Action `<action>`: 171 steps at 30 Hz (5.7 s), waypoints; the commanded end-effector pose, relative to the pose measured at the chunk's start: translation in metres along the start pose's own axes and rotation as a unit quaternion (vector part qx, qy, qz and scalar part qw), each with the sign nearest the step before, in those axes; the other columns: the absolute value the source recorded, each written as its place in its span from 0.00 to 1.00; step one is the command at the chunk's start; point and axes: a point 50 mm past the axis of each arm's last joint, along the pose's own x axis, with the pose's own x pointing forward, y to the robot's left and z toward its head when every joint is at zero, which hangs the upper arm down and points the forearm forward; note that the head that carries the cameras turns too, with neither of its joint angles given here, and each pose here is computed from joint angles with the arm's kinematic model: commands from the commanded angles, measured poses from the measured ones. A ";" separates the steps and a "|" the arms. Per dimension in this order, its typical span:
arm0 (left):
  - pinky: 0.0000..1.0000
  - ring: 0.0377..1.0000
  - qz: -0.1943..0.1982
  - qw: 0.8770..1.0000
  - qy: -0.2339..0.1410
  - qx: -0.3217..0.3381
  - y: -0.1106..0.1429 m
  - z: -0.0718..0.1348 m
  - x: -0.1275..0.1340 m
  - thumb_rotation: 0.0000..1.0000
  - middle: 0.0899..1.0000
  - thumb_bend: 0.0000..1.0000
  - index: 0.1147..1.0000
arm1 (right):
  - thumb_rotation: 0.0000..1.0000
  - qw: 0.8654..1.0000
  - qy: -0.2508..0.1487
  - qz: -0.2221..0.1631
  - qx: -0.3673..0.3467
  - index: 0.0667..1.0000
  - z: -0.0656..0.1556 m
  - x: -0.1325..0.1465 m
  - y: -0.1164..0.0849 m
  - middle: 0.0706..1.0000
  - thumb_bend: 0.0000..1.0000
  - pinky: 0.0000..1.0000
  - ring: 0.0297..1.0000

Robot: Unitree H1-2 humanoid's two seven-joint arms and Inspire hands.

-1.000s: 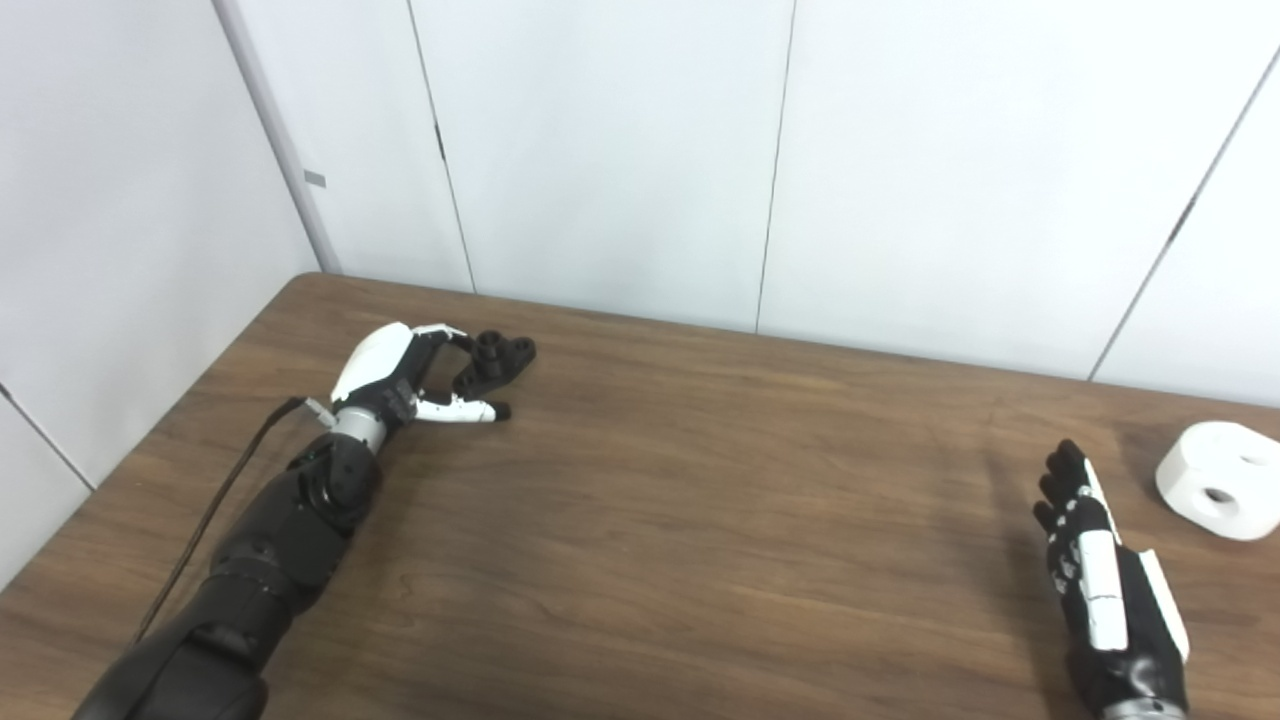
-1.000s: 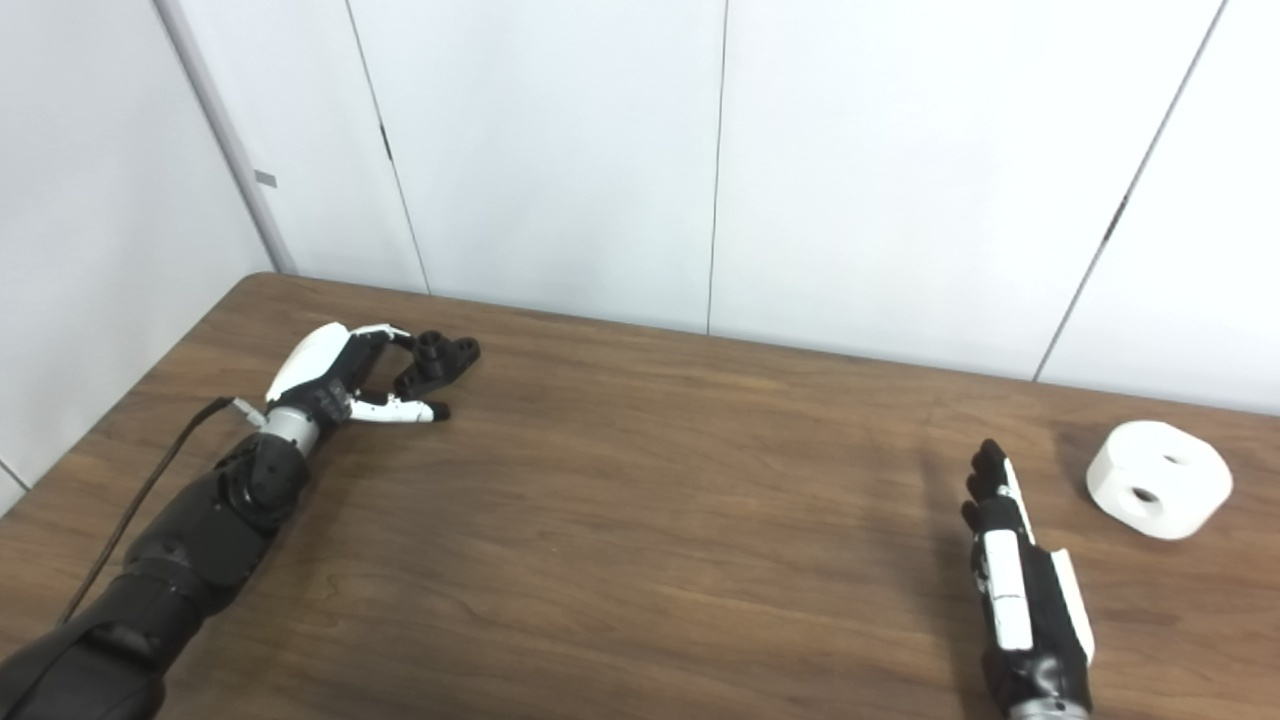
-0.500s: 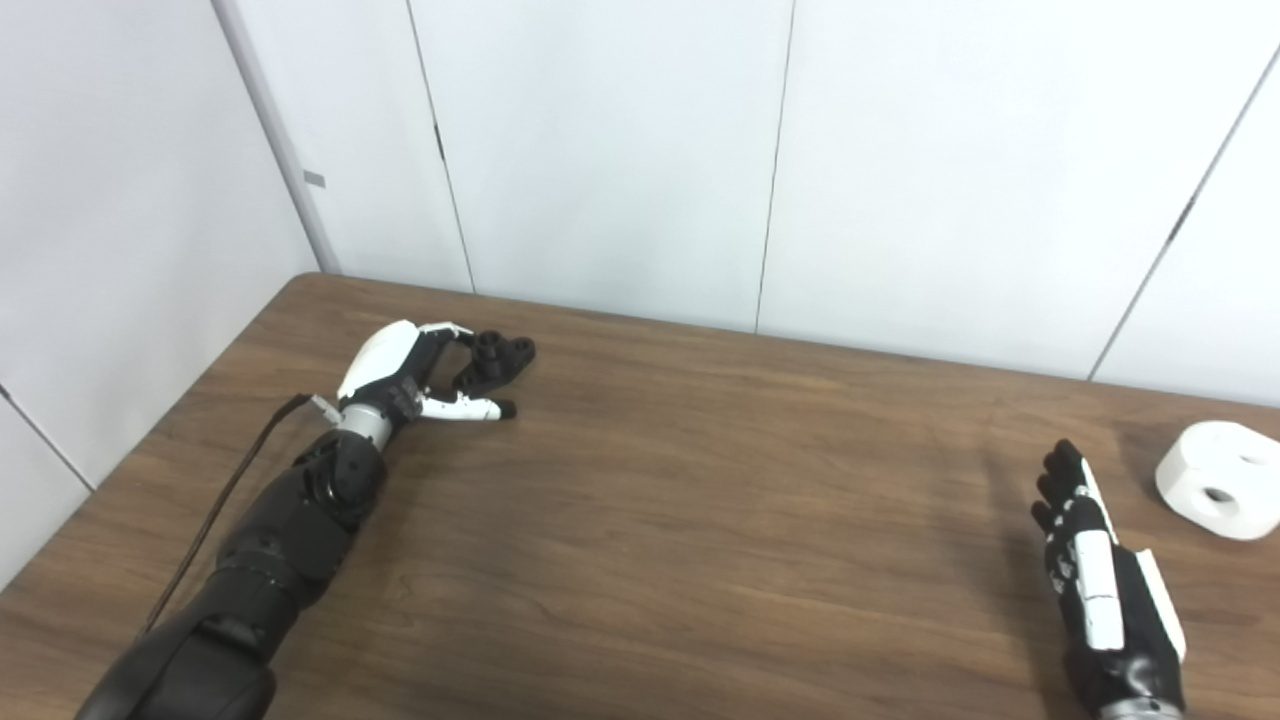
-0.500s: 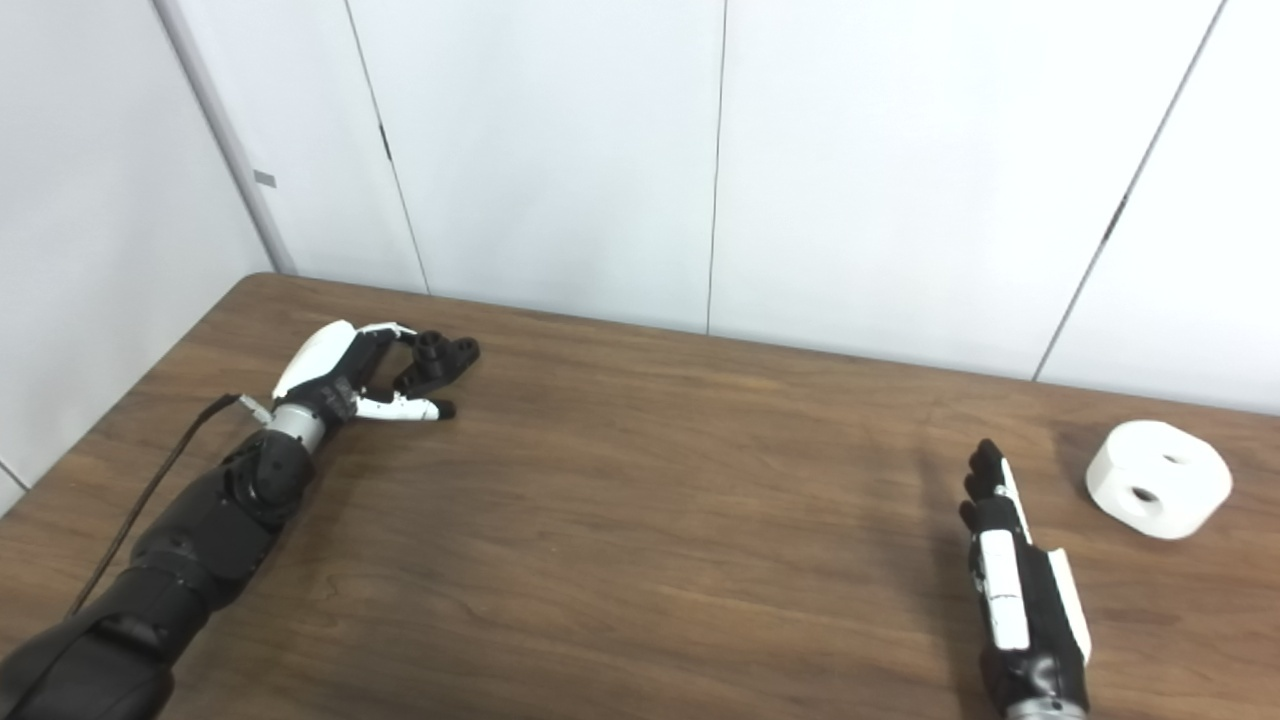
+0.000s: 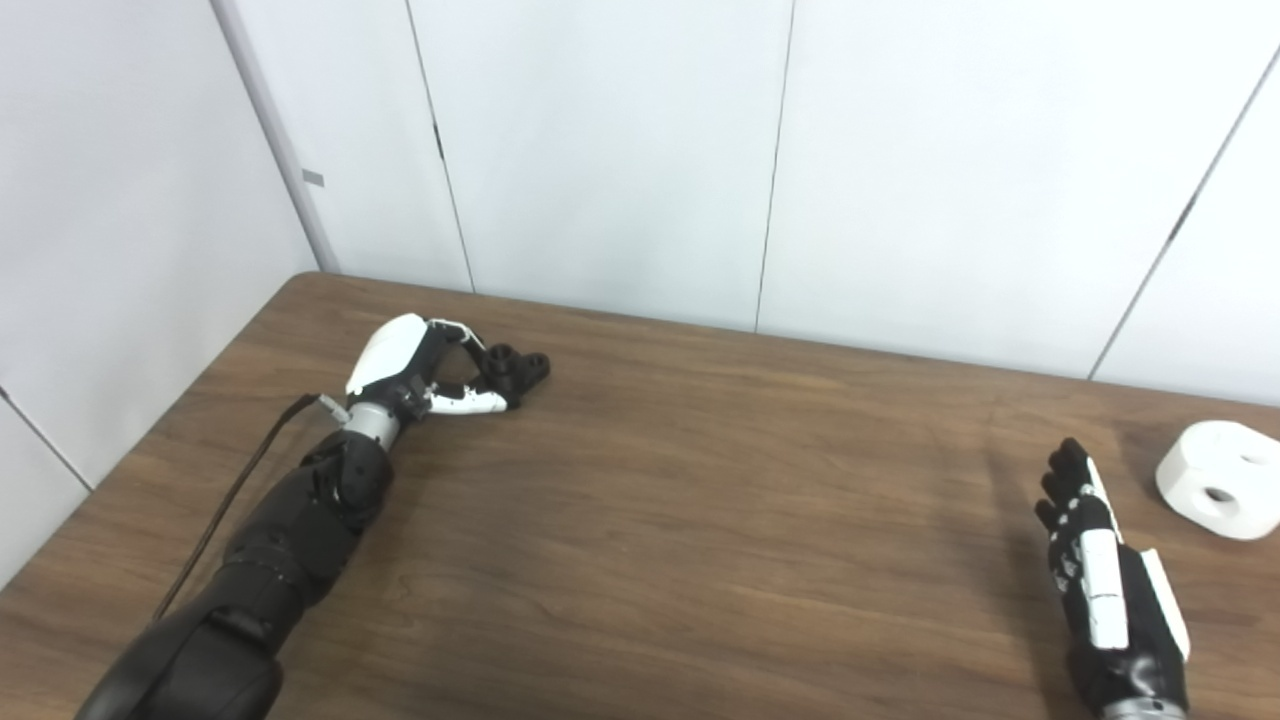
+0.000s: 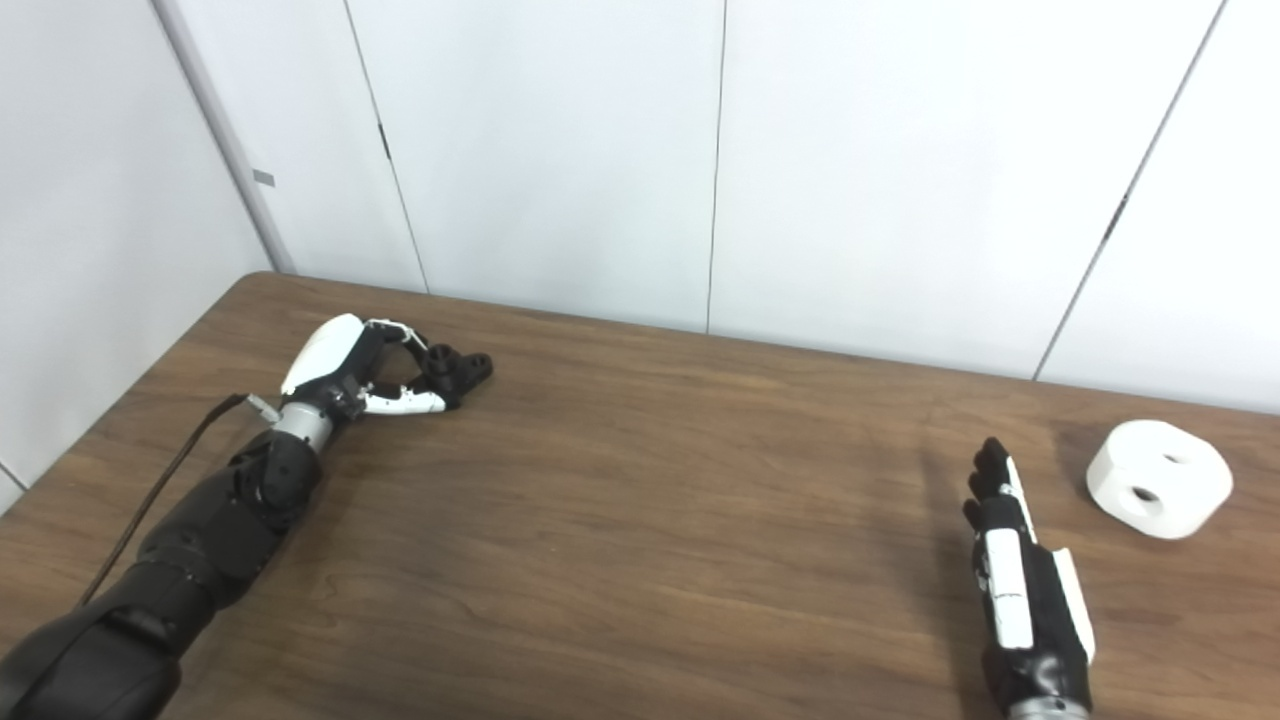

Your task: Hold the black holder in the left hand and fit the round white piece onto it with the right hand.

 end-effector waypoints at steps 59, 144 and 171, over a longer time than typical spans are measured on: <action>1.00 0.91 -0.161 0.949 -0.257 -0.090 -0.109 0.126 -0.103 0.05 0.72 0.52 0.41 | 0.97 0.990 -0.136 -0.029 0.012 0.95 0.097 -0.008 0.032 0.98 0.67 0.96 0.97; 1.00 0.91 -0.161 0.952 -0.236 -0.113 -0.089 0.107 -0.085 0.04 0.71 0.52 0.42 | 0.44 0.872 0.083 -0.088 -0.475 0.82 0.128 0.093 -0.196 0.95 0.91 0.88 1.00; 1.00 0.92 -0.164 0.950 -0.237 -0.117 -0.085 0.113 -0.086 0.04 0.71 0.52 0.41 | 0.38 0.867 0.091 -0.078 -0.484 0.82 0.094 0.119 -0.188 0.95 0.83 0.87 1.00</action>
